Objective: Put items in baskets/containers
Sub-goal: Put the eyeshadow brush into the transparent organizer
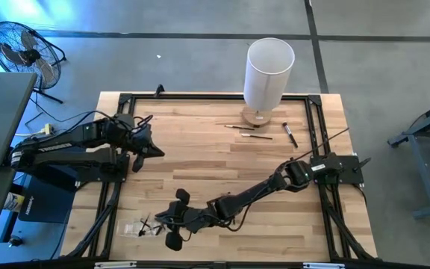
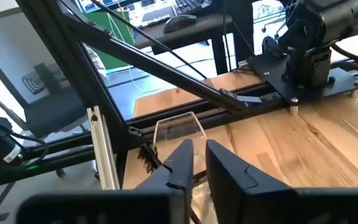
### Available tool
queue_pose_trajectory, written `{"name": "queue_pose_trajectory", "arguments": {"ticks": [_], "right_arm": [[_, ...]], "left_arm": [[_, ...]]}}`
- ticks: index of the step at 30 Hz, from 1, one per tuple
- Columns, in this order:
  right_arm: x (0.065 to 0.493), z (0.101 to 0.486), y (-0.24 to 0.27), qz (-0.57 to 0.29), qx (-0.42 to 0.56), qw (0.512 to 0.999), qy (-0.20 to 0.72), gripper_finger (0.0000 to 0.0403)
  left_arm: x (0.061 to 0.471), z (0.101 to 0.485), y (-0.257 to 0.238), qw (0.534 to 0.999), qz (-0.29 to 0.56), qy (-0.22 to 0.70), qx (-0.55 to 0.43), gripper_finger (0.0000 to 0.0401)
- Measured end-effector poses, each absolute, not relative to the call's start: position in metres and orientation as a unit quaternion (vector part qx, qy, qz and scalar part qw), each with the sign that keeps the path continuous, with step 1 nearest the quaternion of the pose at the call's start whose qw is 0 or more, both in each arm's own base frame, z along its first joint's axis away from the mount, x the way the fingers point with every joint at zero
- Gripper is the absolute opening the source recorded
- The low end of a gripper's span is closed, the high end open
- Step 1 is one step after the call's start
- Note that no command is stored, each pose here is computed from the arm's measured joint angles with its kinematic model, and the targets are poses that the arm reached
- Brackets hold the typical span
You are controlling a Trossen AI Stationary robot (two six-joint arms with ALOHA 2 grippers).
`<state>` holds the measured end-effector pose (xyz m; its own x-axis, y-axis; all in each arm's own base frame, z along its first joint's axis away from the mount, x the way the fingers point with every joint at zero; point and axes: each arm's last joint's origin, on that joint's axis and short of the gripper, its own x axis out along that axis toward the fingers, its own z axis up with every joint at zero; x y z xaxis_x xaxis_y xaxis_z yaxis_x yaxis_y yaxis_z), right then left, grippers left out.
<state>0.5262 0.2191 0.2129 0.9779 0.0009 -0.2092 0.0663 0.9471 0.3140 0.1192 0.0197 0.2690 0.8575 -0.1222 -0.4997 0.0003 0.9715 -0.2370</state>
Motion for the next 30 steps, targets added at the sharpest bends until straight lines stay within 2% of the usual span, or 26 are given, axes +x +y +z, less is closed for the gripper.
{"name": "queue_pose_trajectory", "arguments": {"ticks": [6,9,13,15,19,24,27,30], "right_arm": [[0.524,0.221,0.217,0.0,0.152,0.982,0.114,0.0101],[0.513,0.252,0.209,-0.005,0.133,0.981,0.138,0.0121],[0.483,0.299,0.187,-0.044,0.135,0.968,0.208,0.0127],[0.468,0.308,0.177,-0.07,0.134,0.954,0.259,0.0123],[0.441,0.302,0.169,-0.135,0.096,0.917,0.364,0.0093],[0.413,0.268,0.175,-0.17,0.073,0.853,0.487,0.0039],[0.399,0.244,0.179,-0.162,0.066,0.834,0.523,0.0009],[0.381,0.228,0.175,-0.148,0.089,0.833,0.525,0.0005]], "left_arm": [[0.119,0.269,0.02,0.957,-0.032,0.265,-0.116,0.0],[0.119,0.269,0.02,0.956,-0.033,0.265,-0.118,0.0],[0.119,0.269,0.02,0.956,-0.034,0.265,-0.118,0.0],[0.119,0.269,0.02,0.956,-0.034,0.265,-0.118,0.0],[0.119,0.269,0.02,0.955,-0.031,0.264,-0.131,0.0],[0.12,0.27,0.02,0.955,-0.028,0.26,-0.142,0.0],[0.12,0.27,0.02,0.955,-0.028,0.259,-0.142,0.0],[0.12,0.27,0.02,0.955,-0.025,0.259,-0.143,0.0]]}}
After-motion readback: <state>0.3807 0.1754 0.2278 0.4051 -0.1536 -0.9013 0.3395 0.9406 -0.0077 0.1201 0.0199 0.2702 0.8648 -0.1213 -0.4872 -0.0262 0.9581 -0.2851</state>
